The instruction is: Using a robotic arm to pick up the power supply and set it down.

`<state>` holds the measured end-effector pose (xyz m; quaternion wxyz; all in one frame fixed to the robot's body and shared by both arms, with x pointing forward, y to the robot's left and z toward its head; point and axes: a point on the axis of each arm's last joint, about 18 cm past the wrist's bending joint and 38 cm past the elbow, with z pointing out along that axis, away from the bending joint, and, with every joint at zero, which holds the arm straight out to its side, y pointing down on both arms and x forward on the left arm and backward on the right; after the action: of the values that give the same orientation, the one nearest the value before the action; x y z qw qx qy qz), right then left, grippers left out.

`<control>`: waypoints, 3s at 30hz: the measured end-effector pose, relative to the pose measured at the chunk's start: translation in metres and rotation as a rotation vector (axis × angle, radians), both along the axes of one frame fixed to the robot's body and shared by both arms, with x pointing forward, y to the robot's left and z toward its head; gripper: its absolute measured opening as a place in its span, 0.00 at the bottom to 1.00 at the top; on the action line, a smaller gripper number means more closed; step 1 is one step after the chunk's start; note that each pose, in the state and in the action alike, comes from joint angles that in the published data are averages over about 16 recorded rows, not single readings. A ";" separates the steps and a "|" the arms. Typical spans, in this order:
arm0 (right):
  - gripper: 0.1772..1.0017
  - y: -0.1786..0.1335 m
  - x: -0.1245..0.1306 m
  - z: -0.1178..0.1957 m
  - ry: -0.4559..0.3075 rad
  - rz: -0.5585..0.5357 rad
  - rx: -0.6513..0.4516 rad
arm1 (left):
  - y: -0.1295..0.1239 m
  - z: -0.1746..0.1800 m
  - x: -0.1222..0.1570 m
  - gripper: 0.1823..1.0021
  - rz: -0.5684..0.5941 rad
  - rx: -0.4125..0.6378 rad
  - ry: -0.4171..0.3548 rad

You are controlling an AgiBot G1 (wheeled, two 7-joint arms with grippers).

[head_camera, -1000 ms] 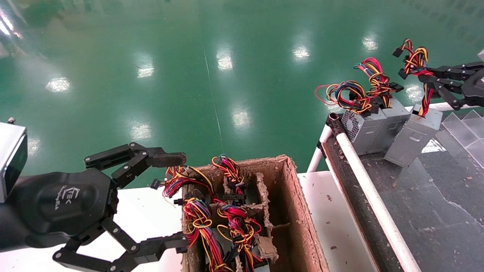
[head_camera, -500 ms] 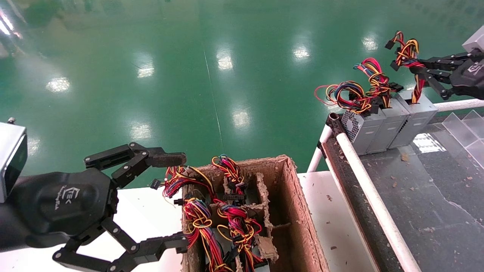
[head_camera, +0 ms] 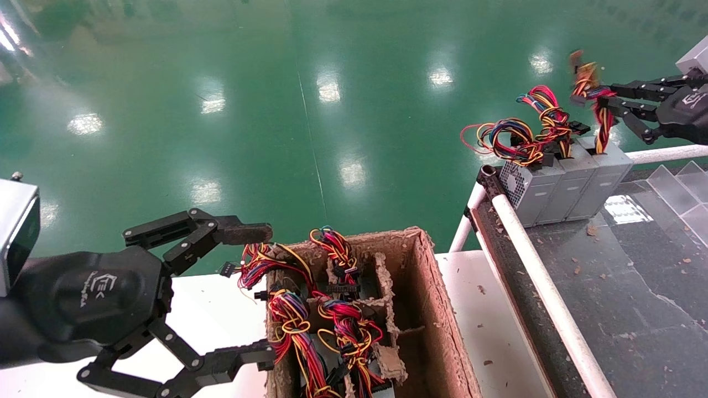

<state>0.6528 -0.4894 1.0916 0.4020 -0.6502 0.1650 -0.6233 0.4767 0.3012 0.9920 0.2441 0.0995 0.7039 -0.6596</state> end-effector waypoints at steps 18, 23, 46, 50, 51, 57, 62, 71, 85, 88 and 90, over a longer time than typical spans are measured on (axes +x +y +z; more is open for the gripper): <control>0.43 0.003 -0.015 0.005 -0.018 0.087 0.063 | 0.000 0.000 0.000 1.00 0.000 0.000 0.000; 0.57 0.012 -0.019 0.004 -0.030 0.141 0.077 | 0.000 0.000 0.000 1.00 0.000 0.000 0.000; 0.97 0.084 -0.061 -0.026 0.006 0.491 0.105 | 0.000 0.000 0.000 1.00 0.000 0.000 0.000; 0.99 0.099 -0.073 -0.034 0.027 0.559 0.105 | 0.000 0.000 0.000 1.00 0.000 0.000 0.000; 0.99 0.102 -0.076 -0.036 0.033 0.576 0.105 | 0.000 0.000 0.000 1.00 0.000 0.000 0.000; 1.00 0.124 -0.095 -0.050 0.075 0.683 0.104 | 0.000 0.000 0.000 1.00 0.000 0.000 0.000; 1.00 0.141 -0.114 -0.062 0.117 0.774 0.101 | 0.000 0.000 0.000 1.00 0.000 0.000 0.000; 1.00 0.171 -0.151 -0.085 0.208 0.937 0.093 | 0.000 0.000 0.000 1.00 0.000 0.000 0.000; 1.00 0.191 -0.185 -0.103 0.289 1.066 0.082 | 0.000 0.000 0.000 1.00 0.001 -0.001 0.000; 1.00 0.191 -0.184 -0.103 0.288 1.065 0.082 | 0.000 0.000 0.000 1.00 0.001 -0.001 0.000; 1.00 0.190 -0.184 -0.102 0.286 1.062 0.083 | 0.000 0.000 0.000 1.00 0.001 -0.001 0.000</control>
<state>0.4692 -0.2990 0.9894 0.6601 -0.7058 -0.1082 -0.2334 0.4769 0.3015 0.9920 0.2443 0.0991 0.7037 -0.6598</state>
